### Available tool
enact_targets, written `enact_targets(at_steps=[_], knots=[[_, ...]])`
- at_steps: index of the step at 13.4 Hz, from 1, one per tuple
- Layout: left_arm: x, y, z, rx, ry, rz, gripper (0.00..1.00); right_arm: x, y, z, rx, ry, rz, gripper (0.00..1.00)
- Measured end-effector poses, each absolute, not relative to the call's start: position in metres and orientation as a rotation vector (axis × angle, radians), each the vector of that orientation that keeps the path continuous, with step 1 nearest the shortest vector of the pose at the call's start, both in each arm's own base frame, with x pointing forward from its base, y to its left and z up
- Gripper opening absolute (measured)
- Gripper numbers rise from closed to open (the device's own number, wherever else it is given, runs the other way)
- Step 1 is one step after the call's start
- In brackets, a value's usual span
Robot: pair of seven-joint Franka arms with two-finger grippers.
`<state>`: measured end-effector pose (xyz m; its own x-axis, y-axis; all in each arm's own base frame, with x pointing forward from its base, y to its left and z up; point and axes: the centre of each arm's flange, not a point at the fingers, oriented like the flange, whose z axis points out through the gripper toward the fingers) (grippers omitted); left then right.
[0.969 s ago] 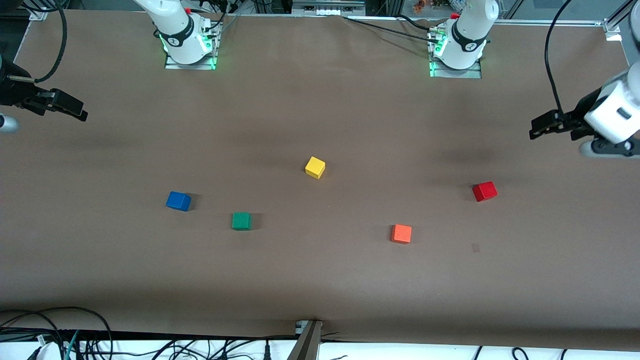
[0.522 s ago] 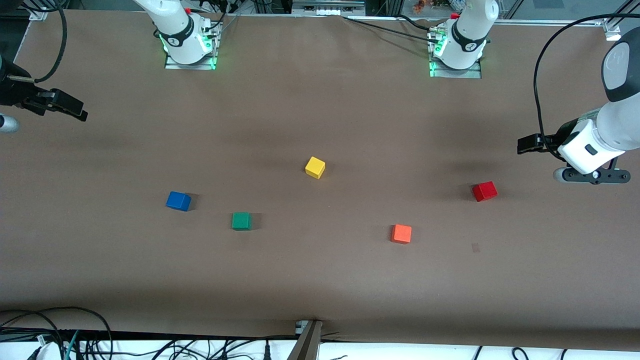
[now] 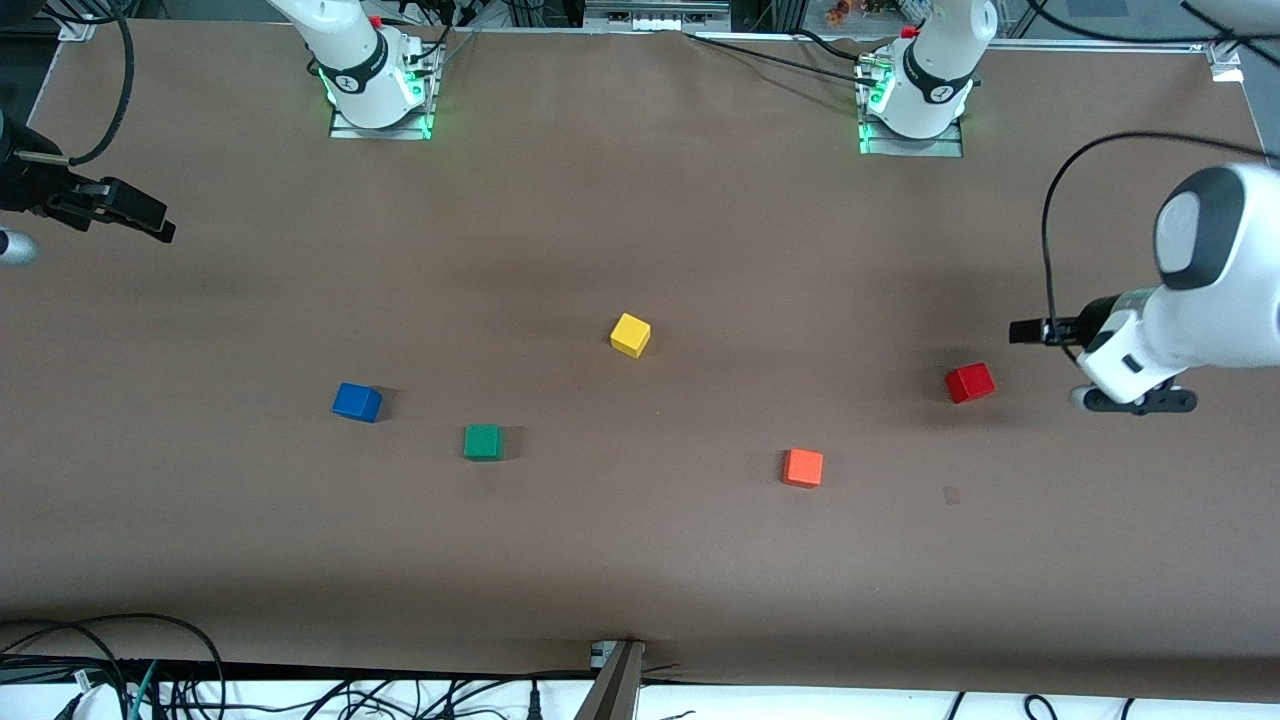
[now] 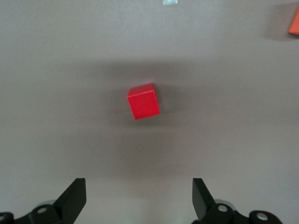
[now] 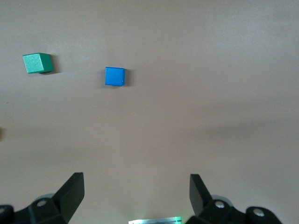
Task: Pass red block to right arm, stack on blue
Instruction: 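Move the left gripper down over the red cube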
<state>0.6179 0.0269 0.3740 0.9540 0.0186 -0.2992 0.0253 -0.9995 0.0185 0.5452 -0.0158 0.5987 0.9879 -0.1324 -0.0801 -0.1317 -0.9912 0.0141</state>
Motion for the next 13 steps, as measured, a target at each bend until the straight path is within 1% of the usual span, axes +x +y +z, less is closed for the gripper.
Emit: enact_targets(at_steps=[3, 7, 9, 13], knots=[[0.615, 0.024, 0.311, 3.087, 0.041, -0.366, 1.0, 0.545, -0.016, 0.599, 3.123, -0.208, -0.127, 1.0], [0.598, 0.024, 0.251, 3.097, 0.047, -0.2, 1.0, 0.545, -0.016, 0.599, 3.123, -0.208, -0.127, 1.0], [0.592, 0.034, 0.22, 3.109, 0.047, -0.193, 1.0, 0.545, -0.016, 0.599, 3.123, -0.208, -0.127, 1.0], [0.591, 0.042, 0.208, 3.11, 0.055, -0.204, 1.0, 0.545, -0.016, 0.599, 3.123, -0.208, -0.127, 1.0]])
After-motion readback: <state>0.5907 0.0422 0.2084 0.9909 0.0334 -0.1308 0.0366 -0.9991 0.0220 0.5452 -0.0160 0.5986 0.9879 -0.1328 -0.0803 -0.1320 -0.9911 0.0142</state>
